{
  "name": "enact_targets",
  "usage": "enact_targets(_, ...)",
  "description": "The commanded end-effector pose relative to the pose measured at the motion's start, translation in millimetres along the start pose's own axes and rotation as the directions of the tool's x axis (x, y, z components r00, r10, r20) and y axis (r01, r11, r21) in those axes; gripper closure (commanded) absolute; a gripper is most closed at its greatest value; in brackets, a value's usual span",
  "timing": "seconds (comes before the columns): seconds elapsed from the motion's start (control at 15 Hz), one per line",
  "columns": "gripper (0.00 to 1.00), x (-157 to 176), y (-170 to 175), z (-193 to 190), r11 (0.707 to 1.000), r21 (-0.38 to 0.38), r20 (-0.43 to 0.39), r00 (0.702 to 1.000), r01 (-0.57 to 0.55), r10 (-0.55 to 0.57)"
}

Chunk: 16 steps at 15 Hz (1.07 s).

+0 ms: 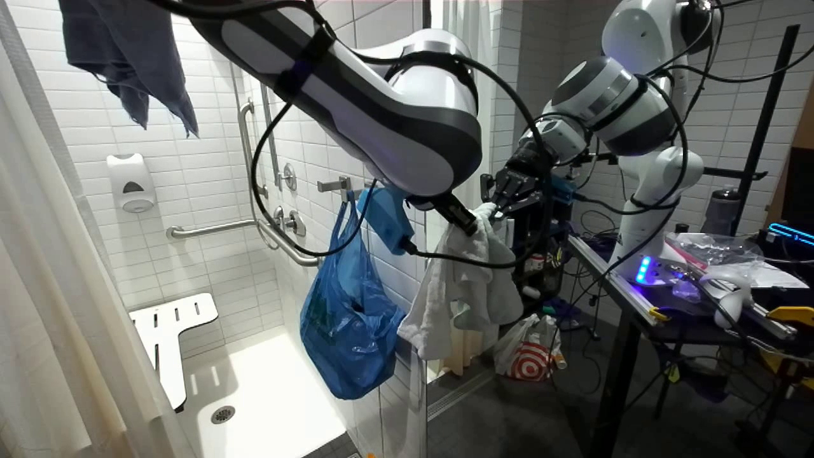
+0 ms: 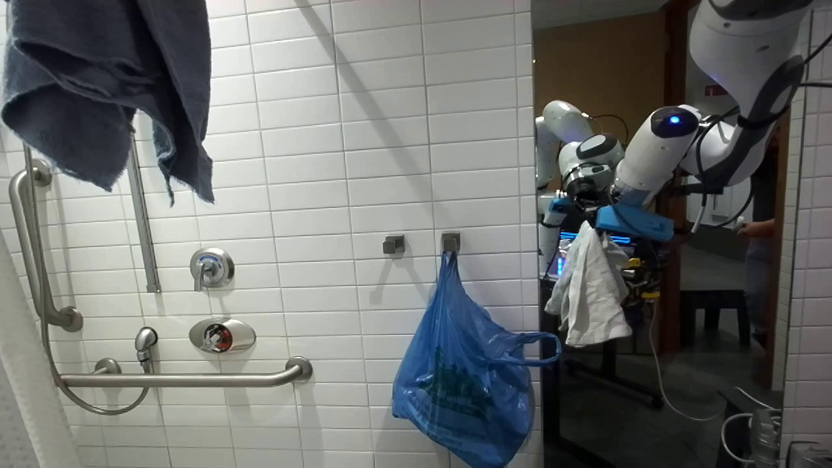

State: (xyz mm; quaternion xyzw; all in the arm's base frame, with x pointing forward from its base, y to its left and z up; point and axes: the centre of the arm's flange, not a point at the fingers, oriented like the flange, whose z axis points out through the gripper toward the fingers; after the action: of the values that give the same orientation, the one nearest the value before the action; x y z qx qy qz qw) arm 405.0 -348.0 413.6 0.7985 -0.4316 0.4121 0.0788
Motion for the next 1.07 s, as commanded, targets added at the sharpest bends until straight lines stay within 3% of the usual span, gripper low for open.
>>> enact_targets(0.0, 0.99, 68.2, -5.5, -37.4, 0.999, 0.013, -0.025, 0.999, -0.031, 0.031)
enact_targets(0.53, 0.99, 97.8, 16.3, -90.8, 0.994, 0.07, -0.139, 0.986, -0.088, 0.097)
enact_targets(1.0, 0.99, 145.9, 43.7, -162.8, 0.977, 0.151, -0.279, 0.942, -0.147, 0.185)
